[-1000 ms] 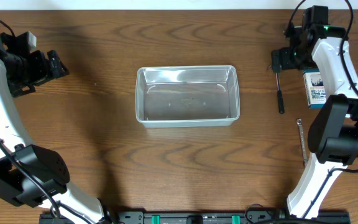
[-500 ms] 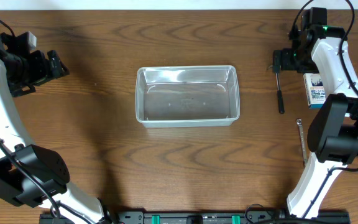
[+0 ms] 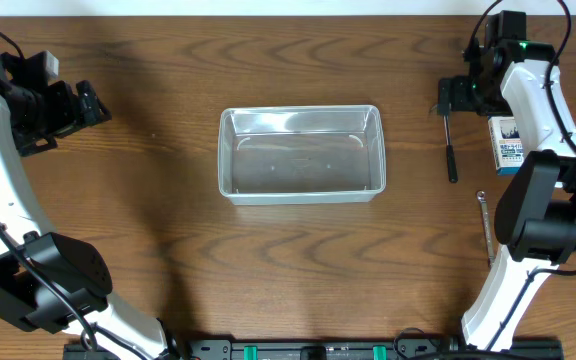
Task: Pack container
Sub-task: 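Lower the open right gripper onto the hammer head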
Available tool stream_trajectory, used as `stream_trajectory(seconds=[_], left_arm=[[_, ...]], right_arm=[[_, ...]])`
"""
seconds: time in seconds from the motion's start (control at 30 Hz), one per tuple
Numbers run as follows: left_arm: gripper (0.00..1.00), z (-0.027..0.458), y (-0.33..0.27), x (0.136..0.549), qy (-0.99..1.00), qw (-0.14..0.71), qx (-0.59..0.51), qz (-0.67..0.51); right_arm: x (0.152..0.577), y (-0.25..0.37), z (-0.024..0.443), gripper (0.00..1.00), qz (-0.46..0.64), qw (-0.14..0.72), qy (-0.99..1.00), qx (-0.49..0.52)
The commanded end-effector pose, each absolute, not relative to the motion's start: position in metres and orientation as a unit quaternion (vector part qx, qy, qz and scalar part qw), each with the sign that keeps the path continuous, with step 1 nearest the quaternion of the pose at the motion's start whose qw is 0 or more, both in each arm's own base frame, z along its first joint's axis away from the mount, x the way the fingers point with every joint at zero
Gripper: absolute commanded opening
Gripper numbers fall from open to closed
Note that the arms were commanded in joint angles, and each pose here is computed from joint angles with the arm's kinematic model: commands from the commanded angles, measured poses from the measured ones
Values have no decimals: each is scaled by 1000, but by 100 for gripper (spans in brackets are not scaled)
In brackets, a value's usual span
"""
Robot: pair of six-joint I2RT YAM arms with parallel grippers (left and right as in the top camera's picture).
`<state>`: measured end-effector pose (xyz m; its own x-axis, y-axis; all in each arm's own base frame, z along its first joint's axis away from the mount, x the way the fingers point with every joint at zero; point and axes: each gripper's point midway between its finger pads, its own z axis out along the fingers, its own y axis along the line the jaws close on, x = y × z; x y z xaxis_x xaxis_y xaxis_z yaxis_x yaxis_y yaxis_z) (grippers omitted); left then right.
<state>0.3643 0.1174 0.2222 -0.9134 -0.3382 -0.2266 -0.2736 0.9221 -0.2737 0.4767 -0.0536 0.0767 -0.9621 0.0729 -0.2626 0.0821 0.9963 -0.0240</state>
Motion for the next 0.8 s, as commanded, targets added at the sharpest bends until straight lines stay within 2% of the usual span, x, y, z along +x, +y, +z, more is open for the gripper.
stream_trajectory(seconds=[0.0, 0.33, 0.77], left_arm=[[98, 217, 119, 365, 973, 130, -156, -114], [98, 217, 120, 365, 973, 129, -156, -114], [98, 217, 119, 365, 973, 129, -156, -114]], right_arm=[[479, -49, 69, 99, -11, 125, 991, 38], [470, -41, 28, 99, -3, 71, 997, 21], [478, -42, 23, 99, -6, 81, 997, 5]])
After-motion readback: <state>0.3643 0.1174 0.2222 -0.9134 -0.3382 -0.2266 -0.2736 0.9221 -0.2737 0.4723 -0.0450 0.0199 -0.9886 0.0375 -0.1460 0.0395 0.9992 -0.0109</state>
